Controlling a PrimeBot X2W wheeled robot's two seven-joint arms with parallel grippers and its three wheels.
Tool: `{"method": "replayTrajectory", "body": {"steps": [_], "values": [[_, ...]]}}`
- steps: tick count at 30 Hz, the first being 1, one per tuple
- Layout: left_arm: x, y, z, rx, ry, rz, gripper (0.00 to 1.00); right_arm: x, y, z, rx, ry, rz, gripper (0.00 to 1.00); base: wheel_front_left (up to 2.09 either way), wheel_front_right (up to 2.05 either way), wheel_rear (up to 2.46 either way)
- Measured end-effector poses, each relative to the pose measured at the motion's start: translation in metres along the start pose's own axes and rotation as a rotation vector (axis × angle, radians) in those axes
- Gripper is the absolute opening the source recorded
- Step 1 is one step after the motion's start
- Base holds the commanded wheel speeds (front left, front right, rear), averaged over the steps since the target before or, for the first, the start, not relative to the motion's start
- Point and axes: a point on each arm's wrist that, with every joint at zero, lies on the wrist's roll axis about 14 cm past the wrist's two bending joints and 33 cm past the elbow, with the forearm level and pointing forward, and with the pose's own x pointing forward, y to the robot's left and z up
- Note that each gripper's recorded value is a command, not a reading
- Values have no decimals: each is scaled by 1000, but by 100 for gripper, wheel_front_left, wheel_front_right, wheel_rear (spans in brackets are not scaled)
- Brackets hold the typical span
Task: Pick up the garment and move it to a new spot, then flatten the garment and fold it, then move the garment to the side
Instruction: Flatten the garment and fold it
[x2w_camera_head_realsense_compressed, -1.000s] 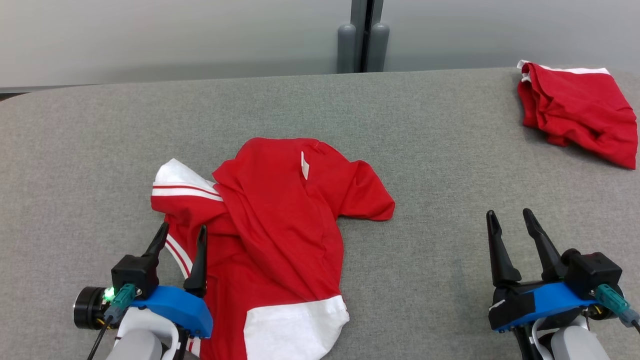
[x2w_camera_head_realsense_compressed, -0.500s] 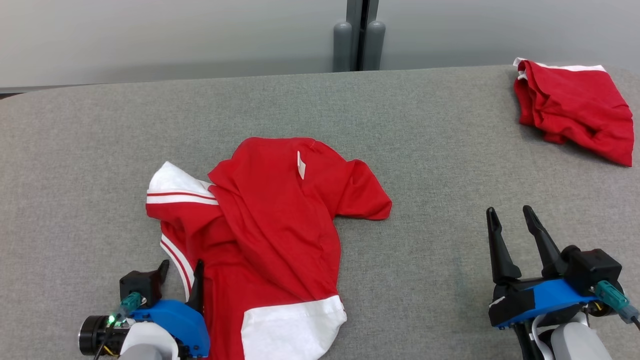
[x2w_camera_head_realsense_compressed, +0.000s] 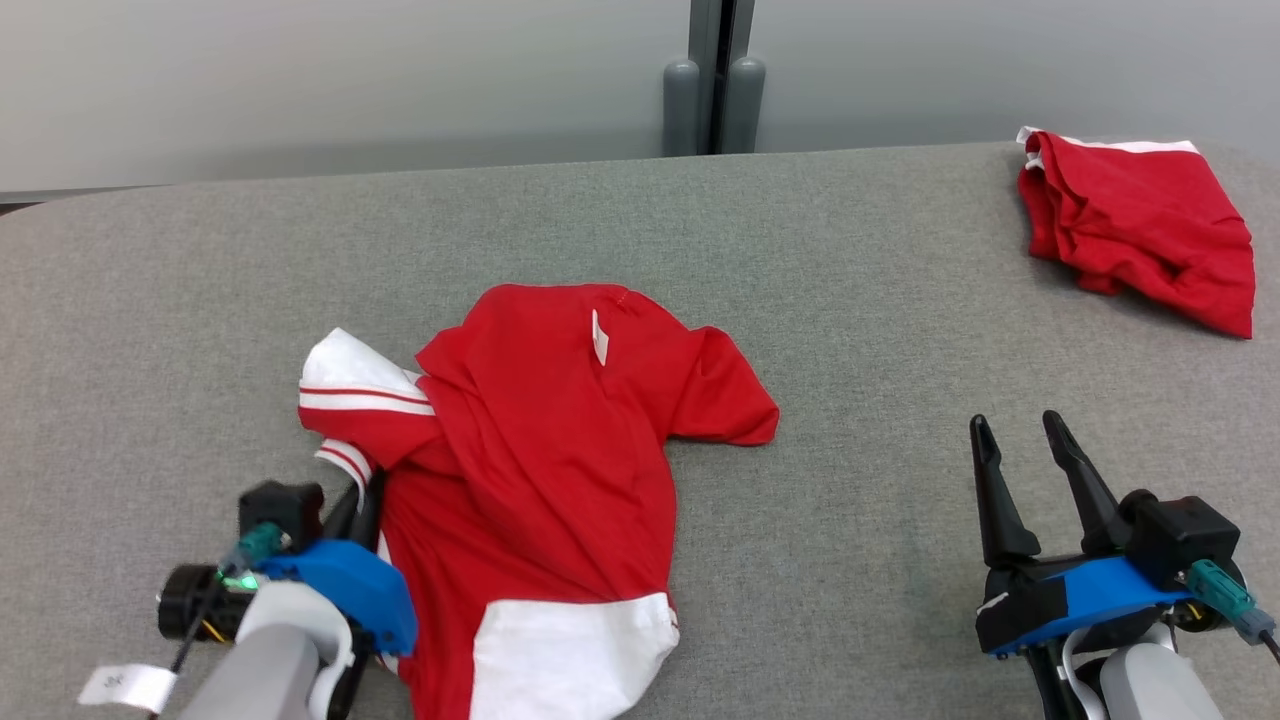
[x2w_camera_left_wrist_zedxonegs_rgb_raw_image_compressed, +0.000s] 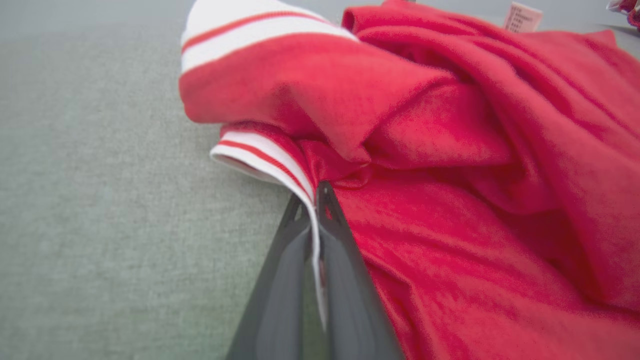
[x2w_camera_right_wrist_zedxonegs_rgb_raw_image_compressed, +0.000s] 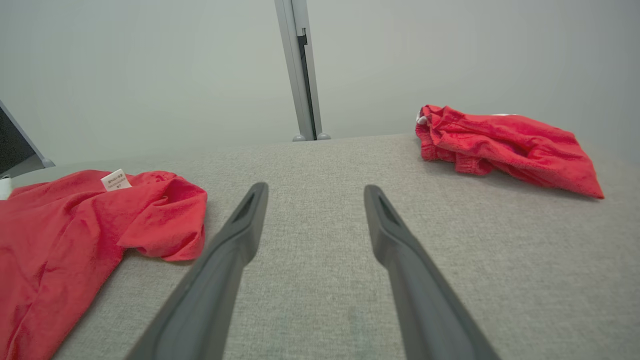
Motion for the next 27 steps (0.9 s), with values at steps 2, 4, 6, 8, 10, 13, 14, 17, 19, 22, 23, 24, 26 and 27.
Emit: {"method": "replayTrajectory", "body": {"steps": [2, 4, 6, 8, 10, 13, 14, 17, 19, 22, 23, 24, 26, 27], "values": [[6, 11, 25, 19, -62, 19, 0, 0, -1, 0, -2, 0, -1, 100, 0, 0, 0], [11, 22, 50, 48, -121, 36, 0, 0, -1, 0, -2, 1, 0, 100, 0, 0, 0], [16, 30, 72, 69, -170, 49, 0, 0, -1, -1, -3, 3, 0, 100, 0, 0, 0], [21, 34, 94, 82, -219, 58, 0, -1, -3, -1, -6, 4, -5, 100, 0, 0, 0], [25, 34, 106, 90, -243, 58, 0, -2, -6, -2, -9, 7, -12, 100, 0, 0, 0], [30, 43, 106, 99, -231, 72, 0, -5, -10, -4, -9, 14, -24, 100, 0, 0, 0], [30, 45, 106, 99, -232, 80, 22, -6, -11, -5, -7, 16, -27, 100, 0, 0, 0], [32, 42, 105, 94, -235, 86, 100, -7, -13, -4, -3, 16, -35, 100, 0, 0, 0], [29, 40, 102, 90, -239, 90, 100, -8, -14, -3, -2, 11, -38, 100, 0, 0, 0], [19, 47, 93, 78, -232, 119, 100, -9, -13, -2, 3, 8, -38, 100, 0, 0, 0], [16, 49, 91, 75, -233, 126, 100, -9, -11, -2, 4, 8, -35, 100, 0, 0, 0], [12, 50, 90, 71, -238, 134, 100, -9, -10, -2, 4, 6, -31, 100, 0, 0, 0], [4, 53, 90, 62, -257, 149, 100, -7, -6, -1, 6, 3, -20, 100, 0, 0, 0], [1, 53, 91, 60, -269, 151, 100, -6, -3, 0, 7, 1, -14, 100, 0, 0, 0]]}}
